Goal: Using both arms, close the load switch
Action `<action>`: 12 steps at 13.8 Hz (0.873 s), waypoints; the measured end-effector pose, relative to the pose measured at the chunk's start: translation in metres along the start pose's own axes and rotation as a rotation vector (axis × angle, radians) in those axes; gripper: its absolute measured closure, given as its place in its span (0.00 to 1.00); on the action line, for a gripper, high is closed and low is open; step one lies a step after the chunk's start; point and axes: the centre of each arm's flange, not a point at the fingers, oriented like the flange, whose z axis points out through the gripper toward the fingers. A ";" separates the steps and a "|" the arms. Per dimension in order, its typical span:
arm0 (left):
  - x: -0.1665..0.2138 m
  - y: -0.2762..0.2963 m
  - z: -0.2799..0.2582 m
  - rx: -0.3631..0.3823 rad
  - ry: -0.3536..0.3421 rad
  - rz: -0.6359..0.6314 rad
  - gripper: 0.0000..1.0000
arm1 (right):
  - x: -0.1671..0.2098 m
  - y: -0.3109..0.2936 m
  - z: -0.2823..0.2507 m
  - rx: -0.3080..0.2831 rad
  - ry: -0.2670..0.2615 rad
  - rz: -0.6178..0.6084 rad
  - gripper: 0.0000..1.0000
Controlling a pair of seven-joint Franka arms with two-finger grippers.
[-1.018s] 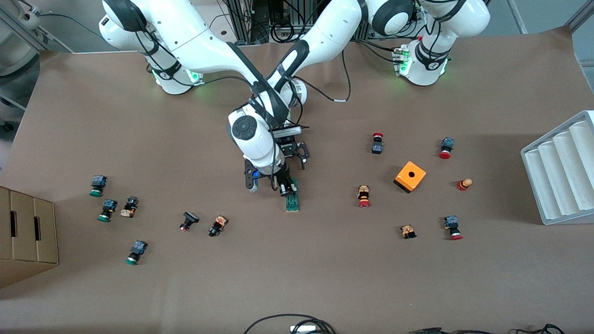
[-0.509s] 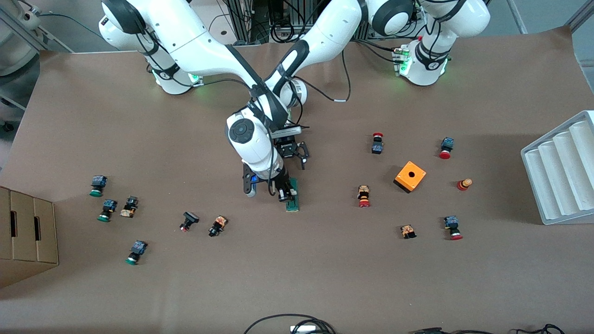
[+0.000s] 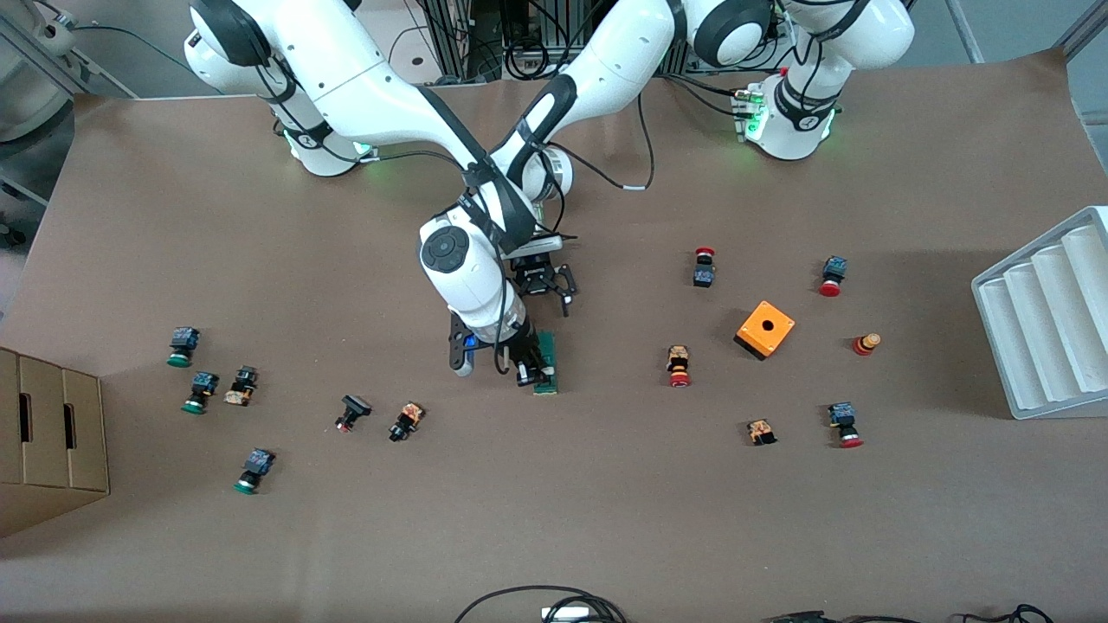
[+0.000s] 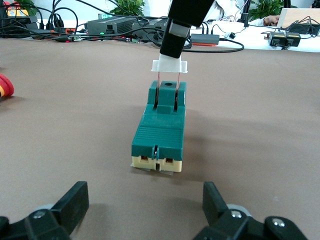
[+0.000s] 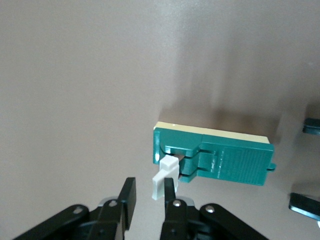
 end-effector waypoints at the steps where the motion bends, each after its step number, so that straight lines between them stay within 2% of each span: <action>1: 0.000 0.000 0.000 0.000 0.000 0.000 0.00 | 0.002 -0.002 0.002 0.001 0.002 0.002 0.70; 12: 0.000 0.000 0.000 0.000 0.000 0.000 0.00 | 0.007 -0.009 0.032 0.001 0.016 0.024 0.71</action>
